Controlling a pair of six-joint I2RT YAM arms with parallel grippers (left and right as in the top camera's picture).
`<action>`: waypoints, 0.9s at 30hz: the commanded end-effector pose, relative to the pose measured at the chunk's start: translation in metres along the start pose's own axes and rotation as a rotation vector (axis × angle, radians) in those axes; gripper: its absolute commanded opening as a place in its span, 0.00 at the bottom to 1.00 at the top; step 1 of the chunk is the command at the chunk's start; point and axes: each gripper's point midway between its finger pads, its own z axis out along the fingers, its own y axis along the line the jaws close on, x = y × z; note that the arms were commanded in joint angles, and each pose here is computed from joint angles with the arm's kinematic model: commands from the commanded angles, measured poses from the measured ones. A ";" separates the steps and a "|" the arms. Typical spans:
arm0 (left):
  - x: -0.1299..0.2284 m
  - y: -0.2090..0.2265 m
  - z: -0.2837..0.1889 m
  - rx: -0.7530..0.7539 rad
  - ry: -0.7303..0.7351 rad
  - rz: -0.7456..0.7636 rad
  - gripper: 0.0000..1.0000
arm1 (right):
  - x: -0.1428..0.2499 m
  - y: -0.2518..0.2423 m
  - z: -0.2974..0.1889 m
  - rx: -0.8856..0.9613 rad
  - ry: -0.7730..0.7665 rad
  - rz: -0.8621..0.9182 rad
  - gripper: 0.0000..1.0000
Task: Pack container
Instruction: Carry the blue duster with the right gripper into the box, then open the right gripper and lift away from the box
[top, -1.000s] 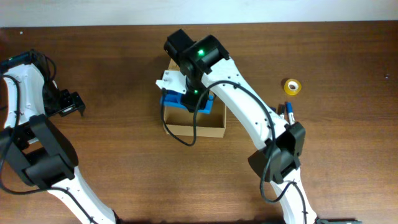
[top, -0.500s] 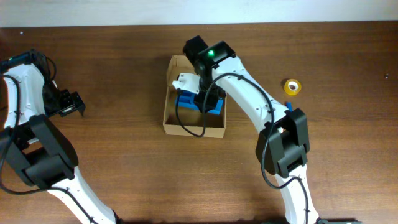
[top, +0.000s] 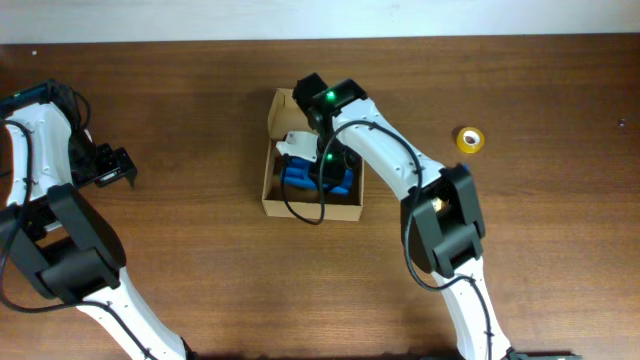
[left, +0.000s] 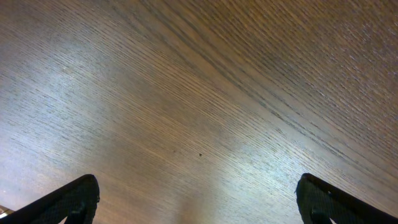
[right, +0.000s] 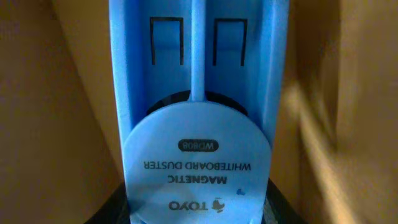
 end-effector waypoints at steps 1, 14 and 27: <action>0.001 0.000 0.001 0.006 0.003 0.014 1.00 | -0.004 0.002 0.008 -0.018 -0.010 0.023 0.13; 0.001 0.000 0.001 0.007 0.003 0.014 1.00 | -0.013 0.005 -0.049 0.092 -0.052 0.091 0.66; 0.001 0.000 0.001 0.006 0.003 0.014 1.00 | 0.020 -0.006 -0.211 0.498 -0.227 0.313 0.37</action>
